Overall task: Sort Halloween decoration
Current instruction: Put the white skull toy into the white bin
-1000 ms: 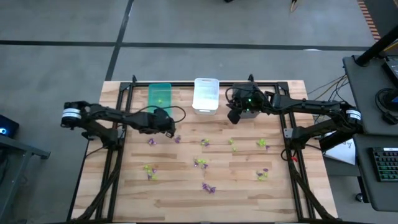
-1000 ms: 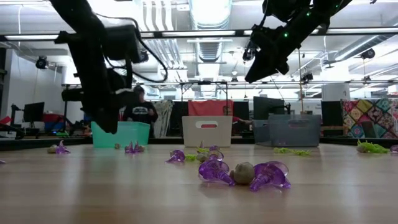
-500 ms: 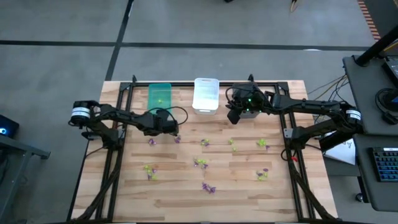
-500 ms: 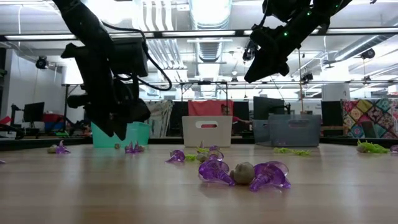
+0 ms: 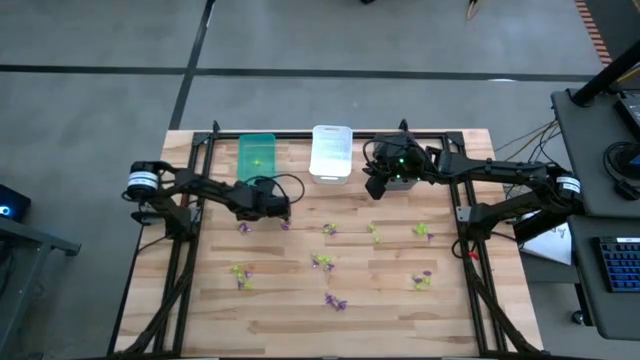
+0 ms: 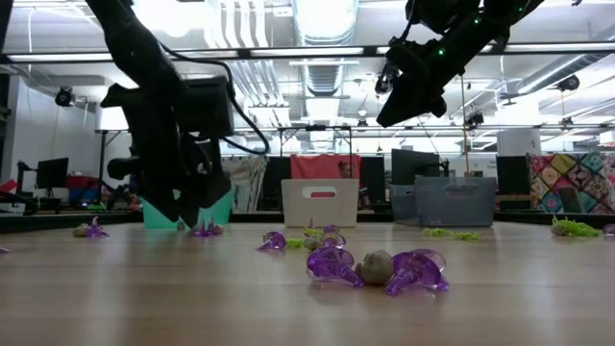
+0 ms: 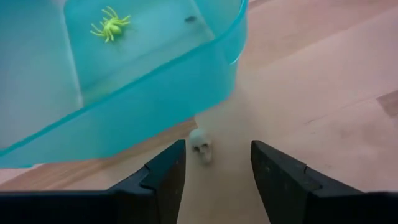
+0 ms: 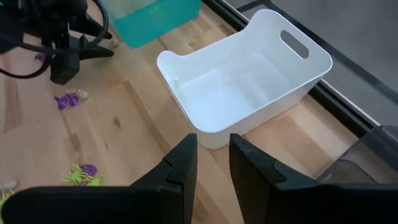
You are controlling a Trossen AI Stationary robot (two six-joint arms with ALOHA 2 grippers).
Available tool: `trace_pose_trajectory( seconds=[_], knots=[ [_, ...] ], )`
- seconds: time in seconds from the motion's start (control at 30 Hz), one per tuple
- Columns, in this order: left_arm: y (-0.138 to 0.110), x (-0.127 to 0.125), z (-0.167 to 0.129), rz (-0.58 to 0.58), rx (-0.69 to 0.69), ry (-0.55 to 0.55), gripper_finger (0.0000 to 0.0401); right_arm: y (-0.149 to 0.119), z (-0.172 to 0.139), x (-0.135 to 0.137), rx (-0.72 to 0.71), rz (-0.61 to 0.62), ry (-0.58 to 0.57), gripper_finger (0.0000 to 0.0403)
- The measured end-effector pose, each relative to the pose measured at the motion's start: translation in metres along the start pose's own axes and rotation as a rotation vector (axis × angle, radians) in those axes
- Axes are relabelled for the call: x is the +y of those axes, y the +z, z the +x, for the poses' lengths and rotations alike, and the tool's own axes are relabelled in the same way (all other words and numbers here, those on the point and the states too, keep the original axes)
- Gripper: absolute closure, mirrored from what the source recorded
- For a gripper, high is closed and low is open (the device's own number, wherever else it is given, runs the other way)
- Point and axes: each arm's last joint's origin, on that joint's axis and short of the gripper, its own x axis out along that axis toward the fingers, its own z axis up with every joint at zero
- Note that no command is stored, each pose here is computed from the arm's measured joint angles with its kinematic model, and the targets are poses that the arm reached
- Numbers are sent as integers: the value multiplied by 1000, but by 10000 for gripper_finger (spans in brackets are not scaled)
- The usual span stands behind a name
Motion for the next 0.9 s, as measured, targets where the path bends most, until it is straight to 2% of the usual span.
trace_pose_trajectory(
  seconds=[0.33, 0.9],
  knots=[
    [-2, -2, 5, 0, -32, 35, 251, 0, 0, 0, 0, 9, 1, 321],
    [-6, -1, 8, -7, -28, 15, 324, 0, 0, 1, 7, 10, 28, 321]
  ],
)
